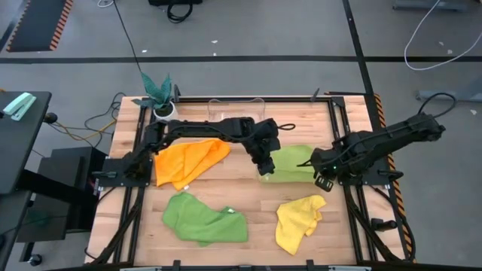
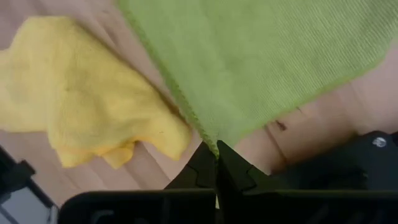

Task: Fold microfiber towels
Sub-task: Fold the light green microfiber cloth

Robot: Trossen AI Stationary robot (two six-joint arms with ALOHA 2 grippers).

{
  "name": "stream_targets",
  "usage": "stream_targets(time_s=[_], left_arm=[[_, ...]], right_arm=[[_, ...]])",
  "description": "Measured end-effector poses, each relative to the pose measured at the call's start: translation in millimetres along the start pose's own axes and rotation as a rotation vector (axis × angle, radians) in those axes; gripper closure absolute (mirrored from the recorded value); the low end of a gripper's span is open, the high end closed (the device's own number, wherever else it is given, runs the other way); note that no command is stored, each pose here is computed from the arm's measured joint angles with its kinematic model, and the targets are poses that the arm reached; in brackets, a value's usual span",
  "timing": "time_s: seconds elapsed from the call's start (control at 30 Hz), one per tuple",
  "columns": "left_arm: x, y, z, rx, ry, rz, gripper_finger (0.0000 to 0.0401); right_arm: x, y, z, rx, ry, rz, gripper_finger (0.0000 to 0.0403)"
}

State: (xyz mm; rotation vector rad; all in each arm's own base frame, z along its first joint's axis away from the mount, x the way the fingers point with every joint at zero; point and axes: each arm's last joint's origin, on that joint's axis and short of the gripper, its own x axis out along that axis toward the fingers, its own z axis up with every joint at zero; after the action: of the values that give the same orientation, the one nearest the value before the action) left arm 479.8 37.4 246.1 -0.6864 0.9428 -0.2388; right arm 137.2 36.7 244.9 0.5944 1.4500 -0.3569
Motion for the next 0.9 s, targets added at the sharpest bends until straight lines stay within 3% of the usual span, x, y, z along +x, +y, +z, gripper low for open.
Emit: stream_targets(time_s=[0.2, 0.47, 0.7, 0.9], left_arm=[[12, 29, 3, -0.052, 0.003, 0.044, 0.0398], [-3, 57, 8, -0.105, -0.017, 0.162, 0.0398], [-9, 66, 9, -0.125, -0.026, 0.211, 0.0398], [-7, 72, 10, -0.142, -0.021, 0.22, 0.0398]], right_arm=[[4, -12, 13, 0.07, -0.022, -0.001, 0.0403], [2, -32, 28, 0.166, -0.054, -0.031, 0.0403], [1, -53, 41, 0.241, -0.071, -0.067, 0.0403], [9, -66, 55, 0.244, 0.0, -0.122, 0.0403]])
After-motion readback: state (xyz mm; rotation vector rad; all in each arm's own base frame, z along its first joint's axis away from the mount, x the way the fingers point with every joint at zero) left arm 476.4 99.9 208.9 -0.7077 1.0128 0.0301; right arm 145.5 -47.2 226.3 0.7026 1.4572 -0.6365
